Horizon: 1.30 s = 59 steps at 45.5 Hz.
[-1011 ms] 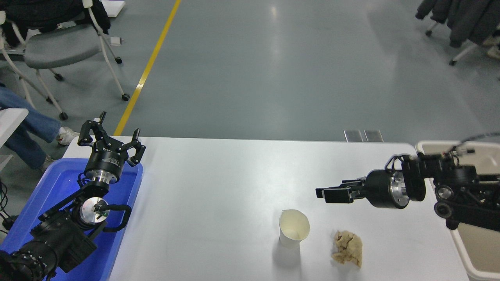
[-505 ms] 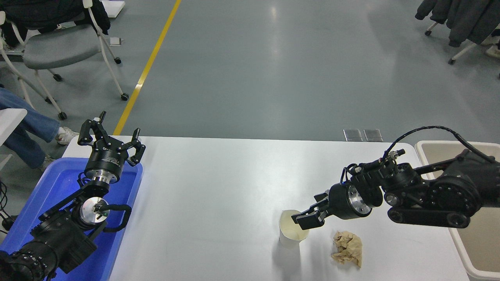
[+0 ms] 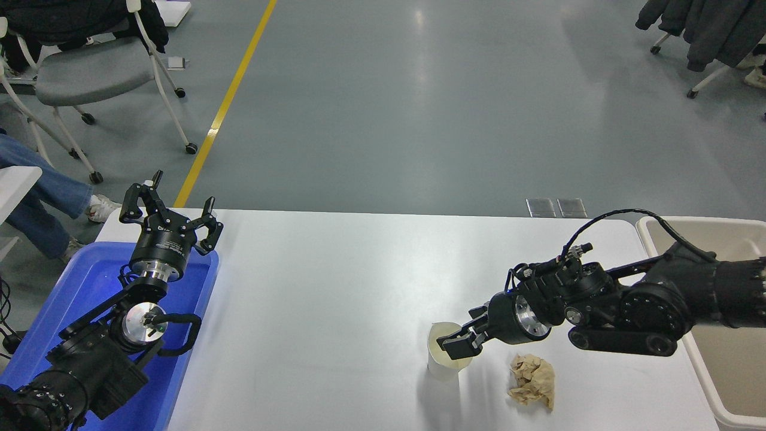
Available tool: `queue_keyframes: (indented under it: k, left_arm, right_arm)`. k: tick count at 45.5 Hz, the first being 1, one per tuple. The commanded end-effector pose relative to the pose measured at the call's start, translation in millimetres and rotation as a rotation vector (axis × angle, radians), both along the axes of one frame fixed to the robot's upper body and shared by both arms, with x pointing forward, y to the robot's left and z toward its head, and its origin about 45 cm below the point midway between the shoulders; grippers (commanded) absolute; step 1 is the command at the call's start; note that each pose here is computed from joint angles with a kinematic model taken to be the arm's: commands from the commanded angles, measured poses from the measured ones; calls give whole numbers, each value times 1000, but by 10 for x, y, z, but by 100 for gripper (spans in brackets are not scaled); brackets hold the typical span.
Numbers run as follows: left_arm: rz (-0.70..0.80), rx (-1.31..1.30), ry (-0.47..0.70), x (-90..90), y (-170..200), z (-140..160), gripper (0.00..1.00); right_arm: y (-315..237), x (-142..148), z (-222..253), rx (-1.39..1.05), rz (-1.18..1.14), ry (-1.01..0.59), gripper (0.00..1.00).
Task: Dispose of the paper cup in the dustbin
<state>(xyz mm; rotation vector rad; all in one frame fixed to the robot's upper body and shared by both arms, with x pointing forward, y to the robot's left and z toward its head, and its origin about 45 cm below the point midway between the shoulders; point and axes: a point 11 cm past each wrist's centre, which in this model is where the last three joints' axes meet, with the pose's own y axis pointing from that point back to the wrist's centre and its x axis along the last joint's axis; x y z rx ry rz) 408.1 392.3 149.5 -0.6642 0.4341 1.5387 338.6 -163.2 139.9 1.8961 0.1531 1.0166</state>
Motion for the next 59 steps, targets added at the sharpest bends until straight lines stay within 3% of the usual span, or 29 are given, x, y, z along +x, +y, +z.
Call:
queue_keyframes:
  k: [1,3,6,10,11,41,59]
  left_arm:
    - [0,0,0,0,0,0,100]
    - [0,0,0,0,0,0,100]
    - [0,0,0,0,0,0,100]
    - [0,0,0,0,0,0,100]
    - [0,0,0,0,0,0,100]
    - [0,0,0,0,0,0,100]
    - [0,0,0,0,0,0,100]
  right_arm:
    - [27,4,-16,7,5,3,80]
    - [23,1,-19,4,7,2,66]
    - [24,5,-18,0,12,-2,29]
    - [20,-16,-25,7,25,8,3]
    - [18,-21,-27,10,31,11,0]
    - [-56,79,41,34,39,-25,0]
    - [-141,344,912,41,-6,-55,0]
